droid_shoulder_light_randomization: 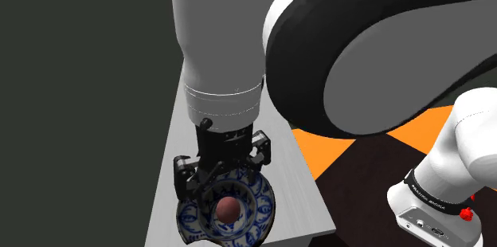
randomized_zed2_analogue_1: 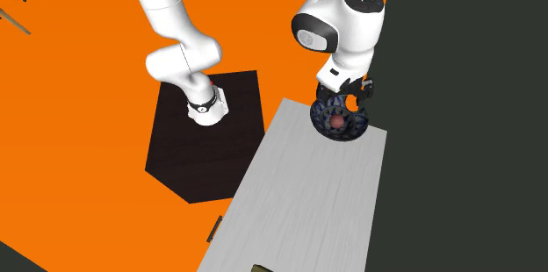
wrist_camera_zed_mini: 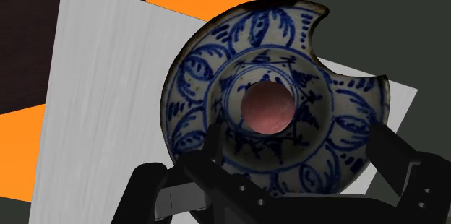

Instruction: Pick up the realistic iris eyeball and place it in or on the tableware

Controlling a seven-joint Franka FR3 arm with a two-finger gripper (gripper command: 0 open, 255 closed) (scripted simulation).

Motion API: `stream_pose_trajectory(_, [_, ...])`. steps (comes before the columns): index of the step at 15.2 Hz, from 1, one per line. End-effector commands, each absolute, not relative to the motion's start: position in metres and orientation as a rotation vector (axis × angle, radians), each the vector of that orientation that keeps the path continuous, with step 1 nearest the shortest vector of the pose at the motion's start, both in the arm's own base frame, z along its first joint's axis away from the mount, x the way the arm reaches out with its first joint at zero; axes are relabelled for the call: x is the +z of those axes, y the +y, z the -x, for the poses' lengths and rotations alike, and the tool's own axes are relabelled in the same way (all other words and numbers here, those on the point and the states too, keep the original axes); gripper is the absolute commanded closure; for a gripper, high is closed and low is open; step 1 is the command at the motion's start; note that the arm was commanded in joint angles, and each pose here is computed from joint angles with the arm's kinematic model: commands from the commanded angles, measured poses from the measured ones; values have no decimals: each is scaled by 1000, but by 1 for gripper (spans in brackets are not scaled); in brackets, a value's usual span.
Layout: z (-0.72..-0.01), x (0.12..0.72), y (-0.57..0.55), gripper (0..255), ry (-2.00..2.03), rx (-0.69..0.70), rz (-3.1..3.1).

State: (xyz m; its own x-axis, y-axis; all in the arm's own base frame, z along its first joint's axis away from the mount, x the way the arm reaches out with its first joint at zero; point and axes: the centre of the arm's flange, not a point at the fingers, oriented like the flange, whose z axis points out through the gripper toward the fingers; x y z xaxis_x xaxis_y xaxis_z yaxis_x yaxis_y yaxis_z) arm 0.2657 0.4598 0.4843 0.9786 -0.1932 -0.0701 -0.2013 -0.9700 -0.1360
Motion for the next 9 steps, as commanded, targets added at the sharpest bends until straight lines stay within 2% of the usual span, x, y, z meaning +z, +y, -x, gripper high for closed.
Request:
stream_pose_trajectory(1, [-266,507,457,0,299,86,2984])
stream_pose_trajectory(9, [-267,517,456,0,299,86,2984])
